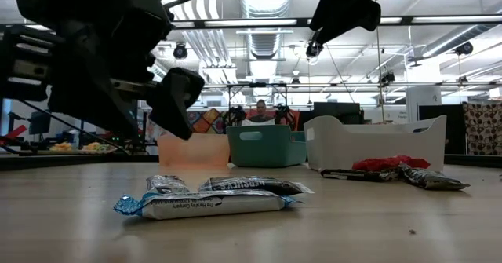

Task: Sort candy
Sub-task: Put the top right white chocolate bar into the green bin

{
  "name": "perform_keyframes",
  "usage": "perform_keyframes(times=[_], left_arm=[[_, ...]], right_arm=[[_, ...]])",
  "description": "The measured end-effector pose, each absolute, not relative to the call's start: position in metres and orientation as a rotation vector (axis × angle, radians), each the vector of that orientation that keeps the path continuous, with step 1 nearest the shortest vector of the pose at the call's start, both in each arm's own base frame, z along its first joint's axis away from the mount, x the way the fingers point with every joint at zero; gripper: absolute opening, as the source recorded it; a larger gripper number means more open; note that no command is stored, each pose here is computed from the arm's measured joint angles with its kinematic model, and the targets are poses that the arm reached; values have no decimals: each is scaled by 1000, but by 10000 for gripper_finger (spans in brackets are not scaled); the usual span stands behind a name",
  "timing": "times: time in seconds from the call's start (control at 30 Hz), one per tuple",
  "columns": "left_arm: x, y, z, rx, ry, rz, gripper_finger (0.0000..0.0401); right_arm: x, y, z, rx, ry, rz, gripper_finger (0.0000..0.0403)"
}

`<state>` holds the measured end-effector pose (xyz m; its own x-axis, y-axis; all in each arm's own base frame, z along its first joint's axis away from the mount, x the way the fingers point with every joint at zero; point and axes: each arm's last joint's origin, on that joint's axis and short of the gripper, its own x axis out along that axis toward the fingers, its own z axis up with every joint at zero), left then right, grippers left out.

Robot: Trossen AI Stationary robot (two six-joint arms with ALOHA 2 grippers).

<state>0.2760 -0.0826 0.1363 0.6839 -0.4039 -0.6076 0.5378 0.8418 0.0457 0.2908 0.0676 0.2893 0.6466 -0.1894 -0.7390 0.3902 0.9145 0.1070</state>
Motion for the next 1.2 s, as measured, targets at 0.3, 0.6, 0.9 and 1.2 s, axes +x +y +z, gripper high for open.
perform_keyframes(times=[0.3, 0.6, 0.9, 1.2], left_arm=[[280, -83, 128, 255, 611, -541, 249], [280, -81, 128, 287, 609, -546, 249], [285, -82, 115, 298, 614, -559, 249], [295, -85, 92, 261, 621, -618, 246]], right_arm=[[292, 68, 290, 272, 794, -332, 183], [292, 68, 290, 272, 793, -331, 183], [292, 68, 290, 273, 791, -330, 183], [292, 68, 289, 272, 792, -331, 183]])
